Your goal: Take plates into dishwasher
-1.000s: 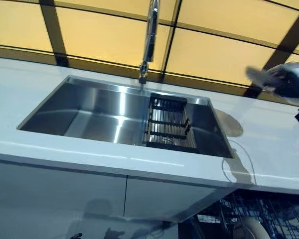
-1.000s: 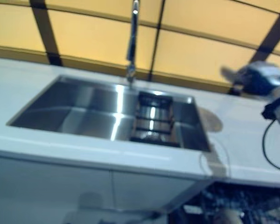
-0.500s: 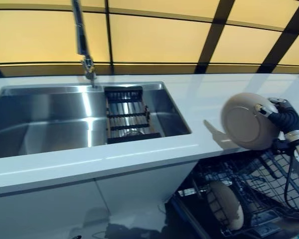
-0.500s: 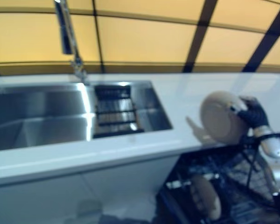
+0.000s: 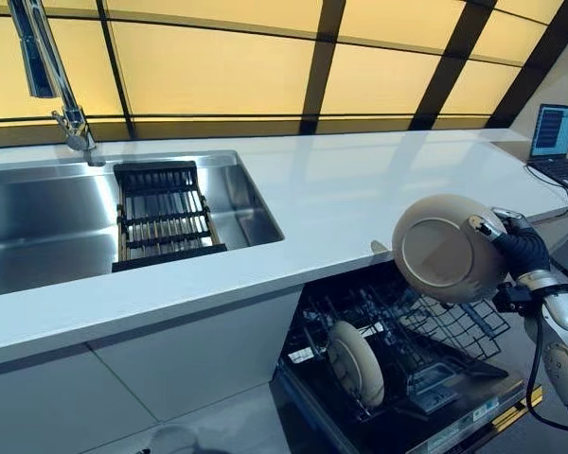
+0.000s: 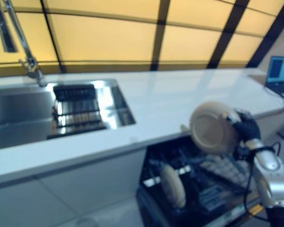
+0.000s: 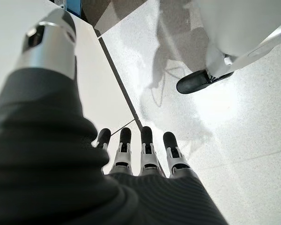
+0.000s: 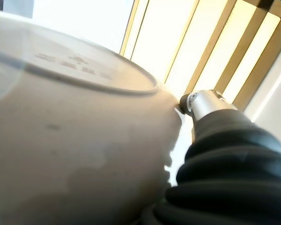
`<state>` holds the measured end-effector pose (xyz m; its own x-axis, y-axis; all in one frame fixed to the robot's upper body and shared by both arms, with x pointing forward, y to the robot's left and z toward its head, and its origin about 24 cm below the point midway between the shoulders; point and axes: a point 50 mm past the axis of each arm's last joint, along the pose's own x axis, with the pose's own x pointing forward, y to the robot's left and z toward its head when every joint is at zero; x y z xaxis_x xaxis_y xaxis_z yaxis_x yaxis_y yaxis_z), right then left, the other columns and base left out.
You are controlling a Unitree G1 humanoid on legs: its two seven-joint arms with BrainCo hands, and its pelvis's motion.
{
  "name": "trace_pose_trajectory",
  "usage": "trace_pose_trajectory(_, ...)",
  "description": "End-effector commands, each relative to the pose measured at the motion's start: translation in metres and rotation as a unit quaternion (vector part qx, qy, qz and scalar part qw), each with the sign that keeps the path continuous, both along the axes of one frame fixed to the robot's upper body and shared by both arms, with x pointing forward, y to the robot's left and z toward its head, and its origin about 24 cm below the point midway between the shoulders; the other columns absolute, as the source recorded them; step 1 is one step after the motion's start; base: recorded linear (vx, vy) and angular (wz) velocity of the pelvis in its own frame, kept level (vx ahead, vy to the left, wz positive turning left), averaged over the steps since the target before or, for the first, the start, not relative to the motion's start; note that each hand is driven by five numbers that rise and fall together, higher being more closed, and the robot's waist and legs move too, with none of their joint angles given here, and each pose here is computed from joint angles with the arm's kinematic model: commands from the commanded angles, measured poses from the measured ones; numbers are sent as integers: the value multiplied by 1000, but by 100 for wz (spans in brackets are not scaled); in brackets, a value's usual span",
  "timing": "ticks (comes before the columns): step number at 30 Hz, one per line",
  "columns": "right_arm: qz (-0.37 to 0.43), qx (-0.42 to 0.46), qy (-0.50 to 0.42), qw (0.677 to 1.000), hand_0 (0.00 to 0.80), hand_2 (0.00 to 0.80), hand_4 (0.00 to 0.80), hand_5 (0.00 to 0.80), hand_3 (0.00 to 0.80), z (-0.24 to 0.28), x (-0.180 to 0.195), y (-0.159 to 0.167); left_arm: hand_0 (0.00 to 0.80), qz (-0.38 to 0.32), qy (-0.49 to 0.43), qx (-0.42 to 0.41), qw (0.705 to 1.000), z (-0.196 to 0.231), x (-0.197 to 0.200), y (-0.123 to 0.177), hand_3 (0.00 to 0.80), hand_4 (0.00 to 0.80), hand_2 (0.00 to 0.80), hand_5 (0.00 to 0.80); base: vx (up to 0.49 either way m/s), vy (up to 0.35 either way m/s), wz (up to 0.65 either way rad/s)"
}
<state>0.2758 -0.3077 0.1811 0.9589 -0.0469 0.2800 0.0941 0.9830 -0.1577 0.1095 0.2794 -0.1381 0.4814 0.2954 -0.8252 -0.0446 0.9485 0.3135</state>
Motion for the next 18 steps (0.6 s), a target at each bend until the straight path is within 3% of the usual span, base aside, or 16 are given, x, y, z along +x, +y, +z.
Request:
trace_pose_trajectory(1, 1, -7, -112, 994, 800, 800, 800, 800, 800, 56, -6, 1, 0, 3, -12, 16, 1000, 3, 3, 7, 0, 0, 0, 0, -123, -158, 15)
trace_pose_trajectory(8, -4, -3, -110, 994, 800, 800, 800, 800, 800, 54, -10, -2, 0, 13, 8, -2, 1000, -3, -9, 2, 0, 0, 0, 0, -69, -95, 4)
trace_pose_trajectory(18, -8, 7, -58, 998, 800, 800, 800, 800, 800, 23, -5, 1, 0, 24, 2, -7, 1000, -4, -8, -1, 0, 0, 0, 0, -9, 39, -18)
